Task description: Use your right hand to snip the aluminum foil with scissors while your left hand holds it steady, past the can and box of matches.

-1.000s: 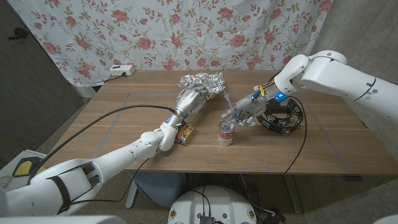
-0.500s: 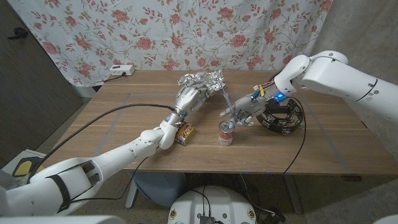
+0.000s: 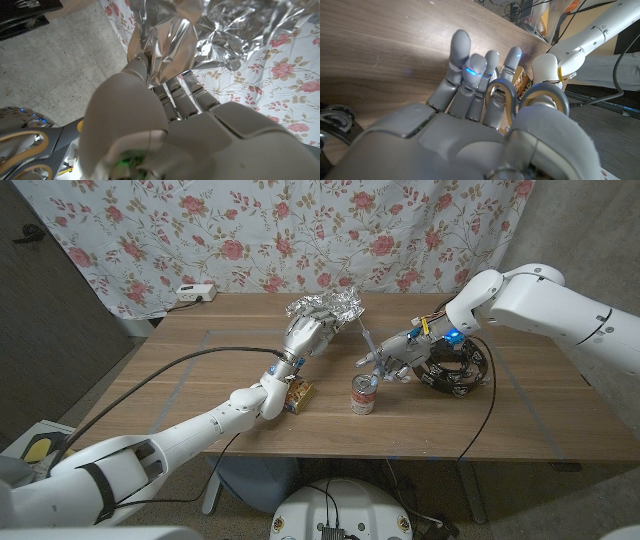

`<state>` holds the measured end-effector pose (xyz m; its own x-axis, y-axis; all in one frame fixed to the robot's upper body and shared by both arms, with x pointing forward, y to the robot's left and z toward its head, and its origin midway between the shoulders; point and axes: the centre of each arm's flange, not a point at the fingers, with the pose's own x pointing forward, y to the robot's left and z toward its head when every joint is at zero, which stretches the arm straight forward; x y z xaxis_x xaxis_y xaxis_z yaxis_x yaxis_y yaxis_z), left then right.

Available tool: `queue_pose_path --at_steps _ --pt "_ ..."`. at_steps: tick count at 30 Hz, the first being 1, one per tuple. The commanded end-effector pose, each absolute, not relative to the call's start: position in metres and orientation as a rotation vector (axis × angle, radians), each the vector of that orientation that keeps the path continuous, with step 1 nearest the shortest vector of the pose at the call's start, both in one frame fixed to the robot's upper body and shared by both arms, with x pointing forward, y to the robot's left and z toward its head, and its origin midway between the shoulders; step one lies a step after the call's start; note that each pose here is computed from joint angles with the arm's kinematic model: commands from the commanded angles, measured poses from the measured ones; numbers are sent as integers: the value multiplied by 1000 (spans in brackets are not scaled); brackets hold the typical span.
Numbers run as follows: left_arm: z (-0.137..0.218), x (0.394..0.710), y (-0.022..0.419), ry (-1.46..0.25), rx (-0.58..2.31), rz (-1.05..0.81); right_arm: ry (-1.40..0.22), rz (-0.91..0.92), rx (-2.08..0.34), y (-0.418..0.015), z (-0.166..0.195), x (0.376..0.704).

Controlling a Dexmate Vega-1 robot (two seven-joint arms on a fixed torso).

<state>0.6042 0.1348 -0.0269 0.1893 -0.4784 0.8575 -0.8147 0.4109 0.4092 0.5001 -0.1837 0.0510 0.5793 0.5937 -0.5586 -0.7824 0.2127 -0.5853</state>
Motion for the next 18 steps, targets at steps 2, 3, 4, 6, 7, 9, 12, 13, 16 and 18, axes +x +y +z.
queue_pose_path --at_steps 2,3,4,6,7,9,12,13,16,18 --pt "-20 606 140 -1430 1200 366 212 986 -969 -188 56 516" --pt "-19 606 141 -1430 1203 369 216 988 -970 -187 55 518" --pt "-18 606 142 -1429 1202 372 220 996 -966 -186 55 520" --pt "-16 606 143 -1430 1201 378 218 1002 -965 -185 54 522" --pt "-15 606 144 -1430 1198 379 217 1005 -965 -184 54 523" --pt "-14 605 145 -1432 1195 379 213 1011 -964 -184 54 525" --pt "-14 605 145 -1429 1193 377 214 1014 -964 -183 54 527" --pt "-14 605 145 -1427 1191 375 212 1015 -964 -183 54 527" --pt "-16 605 145 -1427 1194 366 214 1014 -963 -184 54 527" --pt "-18 605 143 -1429 1195 359 217 1013 -961 -184 54 526"
